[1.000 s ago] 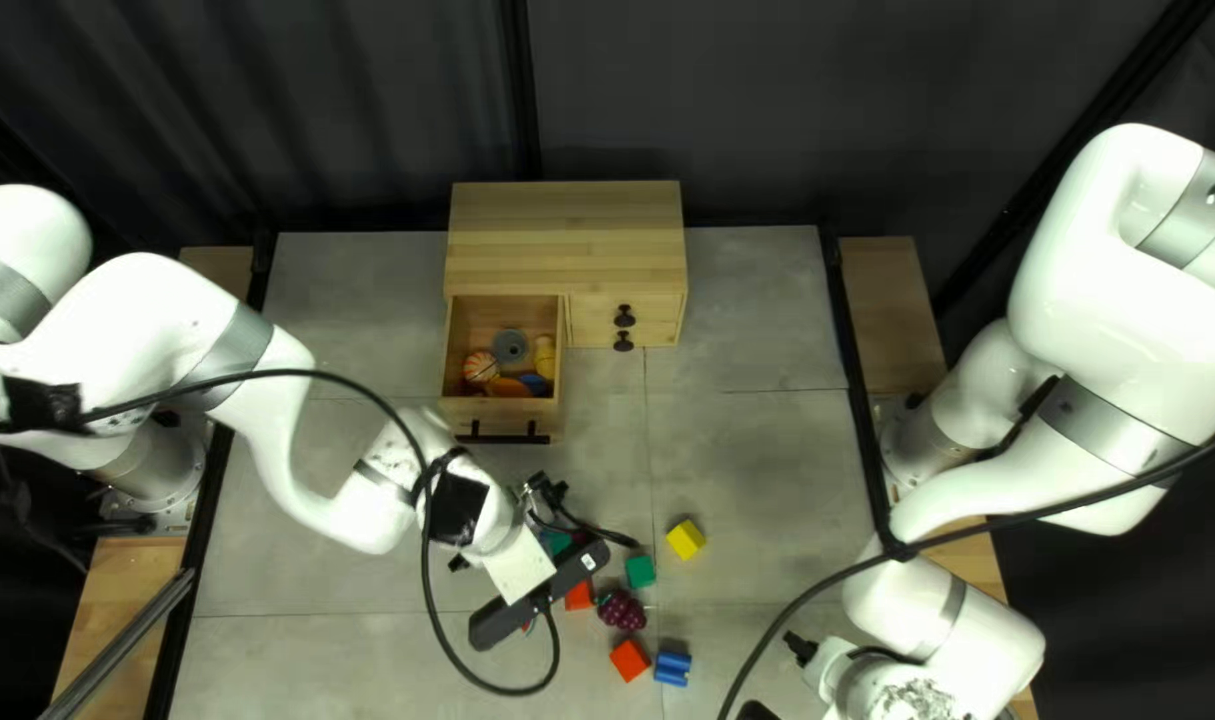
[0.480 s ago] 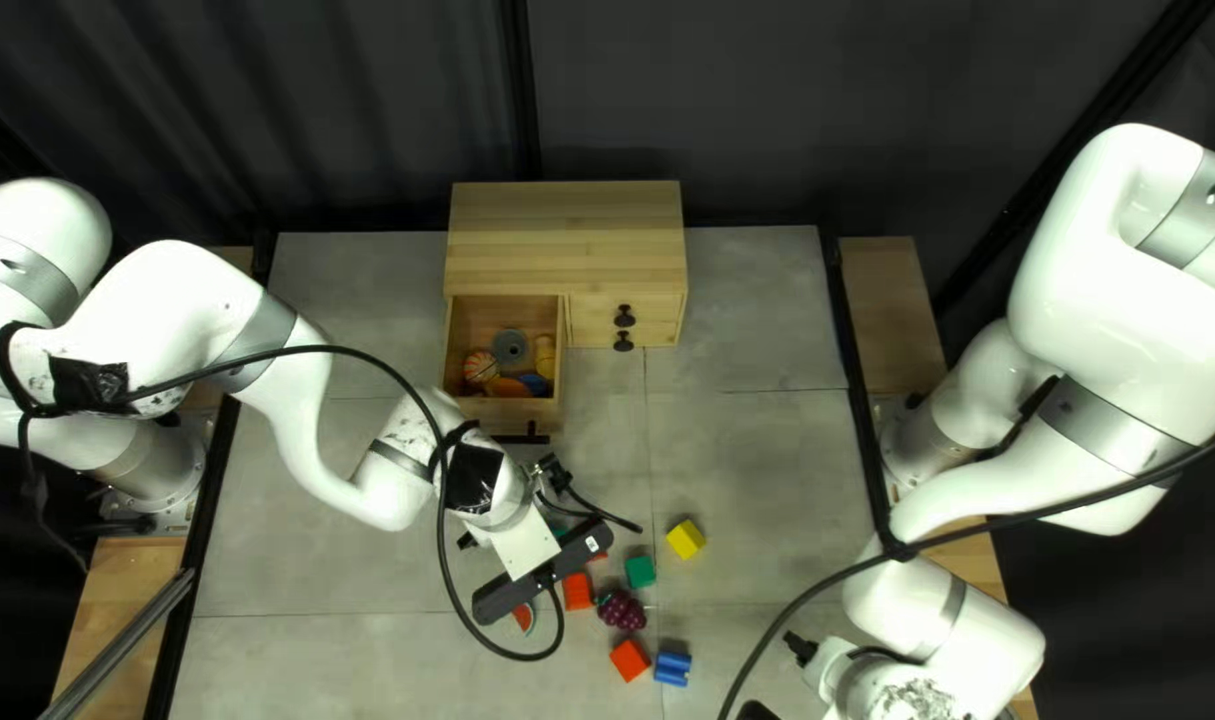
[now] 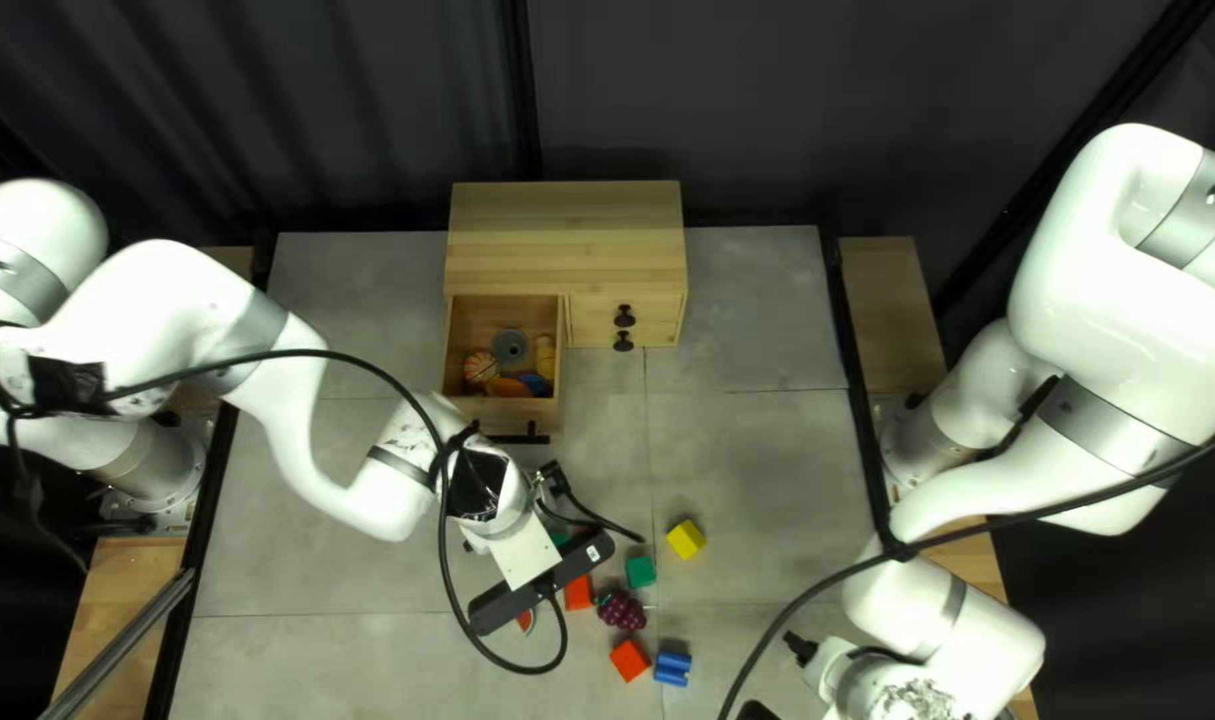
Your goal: Open drawers and place objects into drawer and close
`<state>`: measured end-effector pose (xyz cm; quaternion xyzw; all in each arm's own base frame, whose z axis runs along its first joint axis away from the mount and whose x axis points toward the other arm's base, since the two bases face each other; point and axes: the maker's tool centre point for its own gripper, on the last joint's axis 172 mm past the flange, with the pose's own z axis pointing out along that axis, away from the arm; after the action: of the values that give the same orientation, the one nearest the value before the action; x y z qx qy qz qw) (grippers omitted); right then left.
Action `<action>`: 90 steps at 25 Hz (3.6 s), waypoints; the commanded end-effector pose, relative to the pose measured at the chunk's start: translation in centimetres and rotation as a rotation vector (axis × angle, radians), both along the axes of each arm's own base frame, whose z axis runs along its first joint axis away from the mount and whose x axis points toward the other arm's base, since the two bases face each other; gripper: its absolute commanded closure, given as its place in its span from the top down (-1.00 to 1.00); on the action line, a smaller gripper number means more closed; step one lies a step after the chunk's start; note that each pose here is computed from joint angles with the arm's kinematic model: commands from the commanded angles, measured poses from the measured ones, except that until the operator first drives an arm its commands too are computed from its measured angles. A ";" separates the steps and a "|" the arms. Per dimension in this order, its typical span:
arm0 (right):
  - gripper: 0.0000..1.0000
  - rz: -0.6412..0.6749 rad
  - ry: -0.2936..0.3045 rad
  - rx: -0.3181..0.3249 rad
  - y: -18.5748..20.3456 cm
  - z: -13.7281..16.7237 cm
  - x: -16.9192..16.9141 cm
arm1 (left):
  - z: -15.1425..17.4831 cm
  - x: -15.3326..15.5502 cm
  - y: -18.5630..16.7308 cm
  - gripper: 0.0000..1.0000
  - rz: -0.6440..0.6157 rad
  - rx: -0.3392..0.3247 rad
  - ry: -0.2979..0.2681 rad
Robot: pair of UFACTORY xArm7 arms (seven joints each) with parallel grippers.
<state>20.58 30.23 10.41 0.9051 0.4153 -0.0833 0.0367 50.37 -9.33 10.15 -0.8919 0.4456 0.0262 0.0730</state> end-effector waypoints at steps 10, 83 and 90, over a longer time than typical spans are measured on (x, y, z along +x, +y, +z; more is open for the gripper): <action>1.00 0.000 0.000 0.000 0.0 0.0 0.0 | 9.3 -1.5 3.3 -1.00 0.366 -0.014 -0.062; 1.00 0.000 0.000 0.000 0.0 0.0 0.0 | -1.2 -2.1 -14.0 1.00 0.338 -0.212 -0.083; 1.00 0.000 0.000 0.000 0.0 0.0 0.0 | -0.6 -10.8 -16.1 1.00 0.380 -0.191 0.043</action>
<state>20.58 30.23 10.41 0.9051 0.4153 -0.0833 0.0367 43.21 -24.14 9.17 -0.9613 0.2748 -0.0042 -0.0210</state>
